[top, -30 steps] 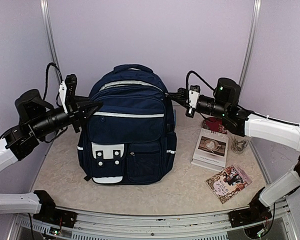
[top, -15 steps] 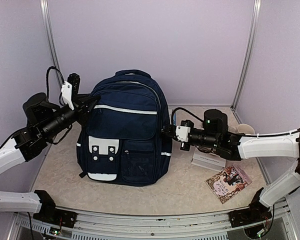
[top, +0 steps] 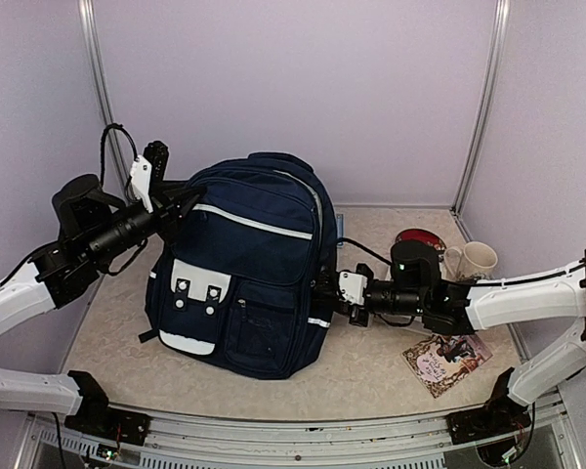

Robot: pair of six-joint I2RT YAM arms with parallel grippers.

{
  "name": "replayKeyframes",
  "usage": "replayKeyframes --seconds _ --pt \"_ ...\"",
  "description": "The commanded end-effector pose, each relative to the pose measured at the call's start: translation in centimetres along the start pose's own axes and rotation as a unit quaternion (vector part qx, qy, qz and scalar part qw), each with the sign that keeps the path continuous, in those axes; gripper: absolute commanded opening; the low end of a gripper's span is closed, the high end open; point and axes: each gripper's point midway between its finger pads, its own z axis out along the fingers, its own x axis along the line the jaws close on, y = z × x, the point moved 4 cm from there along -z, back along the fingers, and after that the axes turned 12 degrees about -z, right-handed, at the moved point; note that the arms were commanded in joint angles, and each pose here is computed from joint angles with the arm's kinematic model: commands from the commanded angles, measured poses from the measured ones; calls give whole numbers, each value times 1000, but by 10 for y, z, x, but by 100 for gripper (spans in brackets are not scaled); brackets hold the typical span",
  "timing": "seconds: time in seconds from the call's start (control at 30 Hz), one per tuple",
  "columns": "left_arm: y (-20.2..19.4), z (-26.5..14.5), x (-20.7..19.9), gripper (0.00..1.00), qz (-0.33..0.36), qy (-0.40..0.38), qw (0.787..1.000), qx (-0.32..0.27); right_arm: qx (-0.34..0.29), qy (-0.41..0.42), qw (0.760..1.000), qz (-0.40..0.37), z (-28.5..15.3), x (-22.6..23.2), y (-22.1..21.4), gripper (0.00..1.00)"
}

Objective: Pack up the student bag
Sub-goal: Unzip the largest pocket of the student bag, then pass from the left arm to the right

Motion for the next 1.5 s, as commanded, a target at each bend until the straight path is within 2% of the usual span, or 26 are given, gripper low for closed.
replayKeyframes --seconds 0.0,0.1,0.2,0.3,0.4,0.53,0.63,0.8,0.93,1.07,1.17,1.23,1.3,1.33,1.4,1.43,1.47 --pt "104 -29 -35 0 47 -114 976 -178 -31 -15 999 41 -20 -23 34 55" --pt "96 -29 -52 0 70 -176 970 -154 -66 -12 995 77 -47 -47 51 60" --pt "92 -35 -67 0 90 -218 960 -148 -130 6 986 105 -86 -66 74 68" --pt "83 -31 -72 0 103 -232 958 -131 -162 5 982 101 -114 -81 93 99" --pt "79 -29 -78 0 109 -255 953 -122 -136 -34 982 123 -125 -113 100 100" --pt "78 -37 -93 0 135 -291 938 -128 -31 -104 966 234 -113 -168 67 100" --pt "78 -39 -100 0 149 -307 931 -126 9 -85 960 267 -89 -180 51 100" --pt "74 -34 -101 0 146 -309 933 -117 18 -32 958 285 -45 -186 33 100" --pt "69 -33 -101 0 145 -309 934 -110 49 -6 958 284 -16 -193 11 100" --pt "62 -25 -103 0 131 -315 935 -101 99 58 948 299 15 -177 -20 100" --pt "62 -22 -103 0 125 -315 936 -96 112 76 939 315 26 -163 -41 95" --pt "62 -22 -103 0 121 -313 937 -97 108 92 934 327 29 -151 -50 87" --pt "60 -20 -102 0 114 -312 938 -95 107 113 926 344 32 -139 -56 69" --pt "58 -18 -101 0 112 -309 940 -94 107 121 922 353 34 -135 -58 56" --pt "54 -11 -97 0 104 -295 946 -90 107 123 916 368 35 -131 -62 42" --pt "51 -5 -92 0 99 -280 951 -85 106 118 913 375 36 -128 -64 31" --pt "49 1 -86 0 93 -262 957 -82 99 111 911 384 36 -126 -65 25"
